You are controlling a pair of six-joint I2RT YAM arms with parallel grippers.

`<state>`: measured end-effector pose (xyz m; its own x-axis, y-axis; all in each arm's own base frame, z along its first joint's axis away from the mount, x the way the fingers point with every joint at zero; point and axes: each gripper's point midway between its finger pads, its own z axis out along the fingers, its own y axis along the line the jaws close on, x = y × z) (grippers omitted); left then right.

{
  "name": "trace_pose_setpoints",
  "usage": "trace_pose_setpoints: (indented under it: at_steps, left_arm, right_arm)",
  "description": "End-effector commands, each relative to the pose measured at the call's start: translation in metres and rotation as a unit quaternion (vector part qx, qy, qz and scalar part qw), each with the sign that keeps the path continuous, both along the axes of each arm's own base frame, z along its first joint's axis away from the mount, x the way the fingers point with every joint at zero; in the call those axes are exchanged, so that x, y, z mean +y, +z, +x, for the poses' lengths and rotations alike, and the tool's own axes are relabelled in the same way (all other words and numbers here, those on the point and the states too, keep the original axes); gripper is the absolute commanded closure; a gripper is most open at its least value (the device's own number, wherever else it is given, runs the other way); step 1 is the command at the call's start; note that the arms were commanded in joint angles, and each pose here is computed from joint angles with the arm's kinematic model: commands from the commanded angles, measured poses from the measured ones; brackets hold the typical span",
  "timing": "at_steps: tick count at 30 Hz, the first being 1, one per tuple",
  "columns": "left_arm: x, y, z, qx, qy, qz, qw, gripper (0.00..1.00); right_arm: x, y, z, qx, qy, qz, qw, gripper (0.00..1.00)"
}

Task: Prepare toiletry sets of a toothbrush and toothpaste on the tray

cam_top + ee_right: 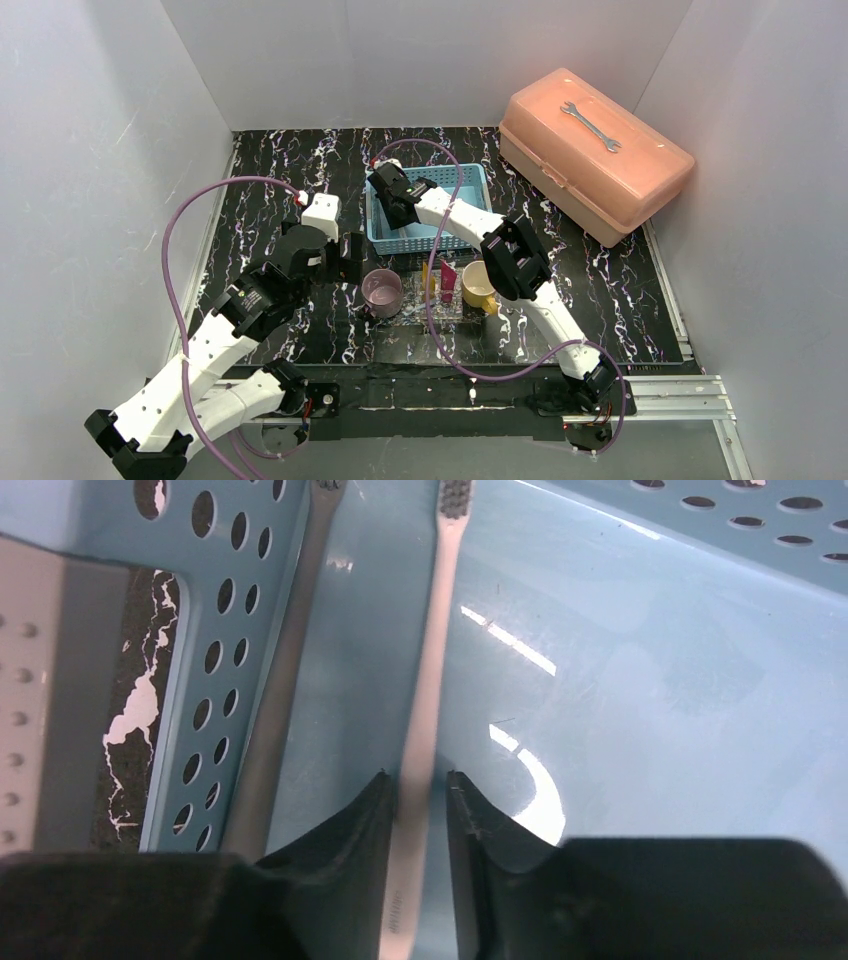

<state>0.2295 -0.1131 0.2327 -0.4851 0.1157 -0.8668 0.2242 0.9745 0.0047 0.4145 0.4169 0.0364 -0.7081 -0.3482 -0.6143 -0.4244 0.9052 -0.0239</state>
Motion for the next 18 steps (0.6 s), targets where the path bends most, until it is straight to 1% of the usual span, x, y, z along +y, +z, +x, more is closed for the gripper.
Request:
trace_pose_setpoints:
  at_steps: [1,6,9,10,13,18]
  left_arm:
    - [0.003,-0.001,0.002,-0.002,0.003,0.005,1.0,0.02]
    - [0.003,-0.001,0.002,-0.002,0.003,0.005,1.0,0.02]
    - [0.003,-0.002,0.002,-0.001,0.004,0.006,1.0,0.02]
    - [0.003,-0.002,0.002,0.0,0.004,0.006,1.0,0.02]
    - [0.003,-0.001,0.002,-0.001,0.004,0.006,1.0,0.02]
    - [0.004,-0.002,0.002,-0.001,0.006,0.008,1.0,0.02]
  right_arm:
    - [-0.005,-0.016,-0.003,0.004,0.004,-0.023,1.0,0.7]
    - [-0.008,-0.02,-0.006,0.01,0.01,-0.031,0.999,0.84]
    - [-0.013,-0.023,-0.009,0.012,0.012,-0.041,0.999,0.96]
    - [-0.015,-0.024,-0.009,0.012,0.012,-0.045,0.999,0.99]
    - [-0.019,-0.022,-0.01,0.008,0.012,-0.05,0.999,0.99]
    - [-0.016,-0.002,-0.006,-0.012,0.012,-0.034,0.999,0.99]
